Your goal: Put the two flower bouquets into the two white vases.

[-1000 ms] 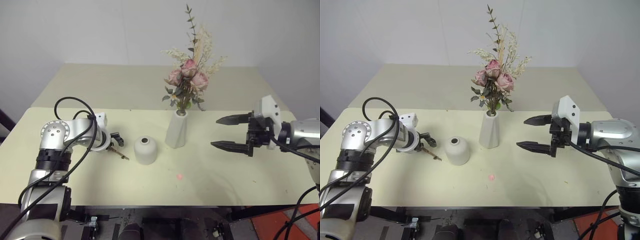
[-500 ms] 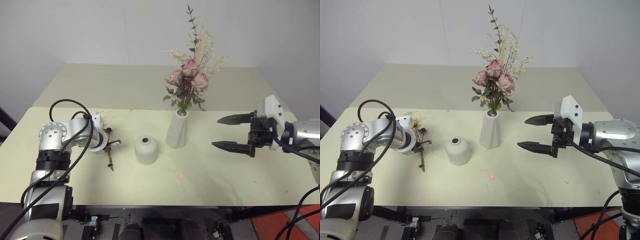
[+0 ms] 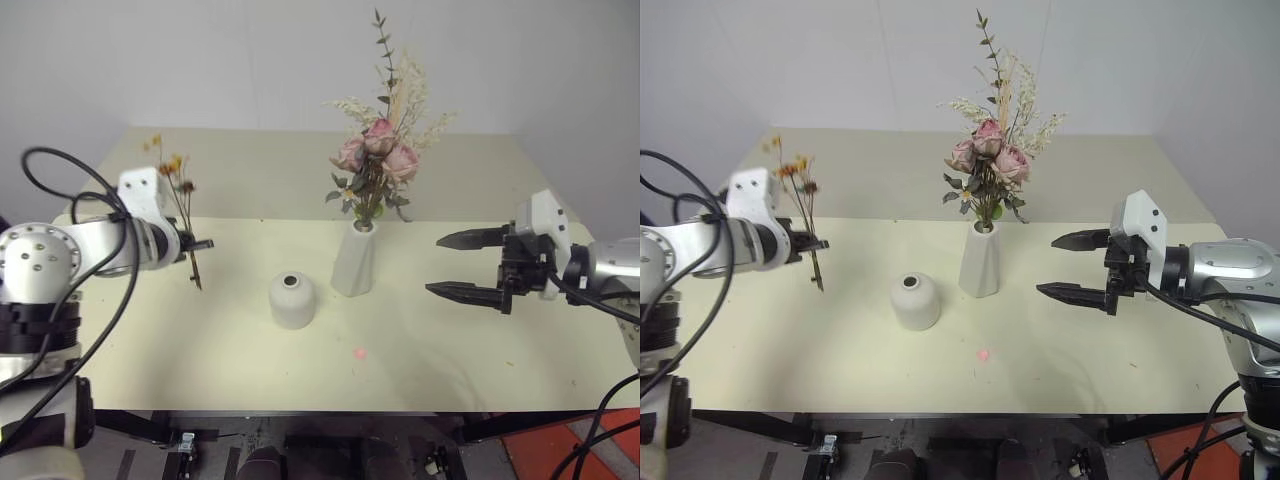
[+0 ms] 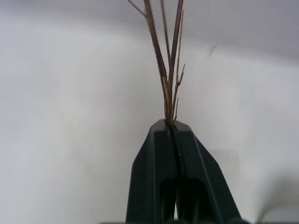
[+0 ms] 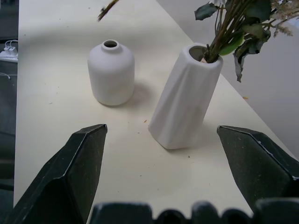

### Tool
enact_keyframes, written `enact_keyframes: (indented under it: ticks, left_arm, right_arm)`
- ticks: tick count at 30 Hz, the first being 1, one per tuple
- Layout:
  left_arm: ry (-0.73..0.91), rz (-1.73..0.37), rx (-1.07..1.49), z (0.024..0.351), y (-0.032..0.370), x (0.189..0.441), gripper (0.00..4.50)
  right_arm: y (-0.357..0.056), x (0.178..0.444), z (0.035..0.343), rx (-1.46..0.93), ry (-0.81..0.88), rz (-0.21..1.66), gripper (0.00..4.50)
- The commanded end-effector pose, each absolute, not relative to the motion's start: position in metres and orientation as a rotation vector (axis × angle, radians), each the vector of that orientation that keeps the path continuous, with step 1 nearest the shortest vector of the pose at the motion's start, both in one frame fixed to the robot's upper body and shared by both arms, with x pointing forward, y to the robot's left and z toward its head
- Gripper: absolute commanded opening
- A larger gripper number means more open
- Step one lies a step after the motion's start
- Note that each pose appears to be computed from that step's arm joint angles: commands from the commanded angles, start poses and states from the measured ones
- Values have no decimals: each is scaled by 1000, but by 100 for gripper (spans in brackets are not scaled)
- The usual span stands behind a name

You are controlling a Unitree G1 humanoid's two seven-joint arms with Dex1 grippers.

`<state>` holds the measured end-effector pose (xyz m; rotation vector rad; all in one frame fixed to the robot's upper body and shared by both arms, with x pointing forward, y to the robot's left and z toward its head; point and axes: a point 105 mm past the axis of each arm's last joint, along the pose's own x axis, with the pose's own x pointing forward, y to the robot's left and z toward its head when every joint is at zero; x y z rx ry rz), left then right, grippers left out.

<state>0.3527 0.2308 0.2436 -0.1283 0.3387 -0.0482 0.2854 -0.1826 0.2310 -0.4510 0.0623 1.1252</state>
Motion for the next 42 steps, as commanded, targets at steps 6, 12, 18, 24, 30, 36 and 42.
enact_keyframes:
  ticks: [6, 12, 18, 24, 30, 36, 42]
  left_arm:
    - [-172, -629, 31, 304, 204, 334, 3]
    - [-282, -928, 65, 312, 190, 316, 3]
    - [-310, -1158, 69, 310, 172, 305, 3]
    - [-267, -1298, 57, 287, 150, 301, 3]
    - [-234, -1360, 23, 268, 142, 293, 3]
    - [-213, -1352, 22, 255, 140, 298, 3]
    - [-217, -1345, 37, 246, 133, 307, 3]
  right_arm:
    - [-179, 271, 247, -379, 22, 1179, 450]
    - [-177, 268, 241, -353, 85, 1214, 450]
    - [-176, 267, 240, -345, 84, 1224, 450]
    - [-172, 265, 238, -347, 88, 1249, 450]
    - [-169, 264, 237, -349, 94, 1268, 450]
    - [-168, 264, 236, -351, 95, 1273, 450]
    - [-167, 265, 236, -351, 90, 1270, 450]
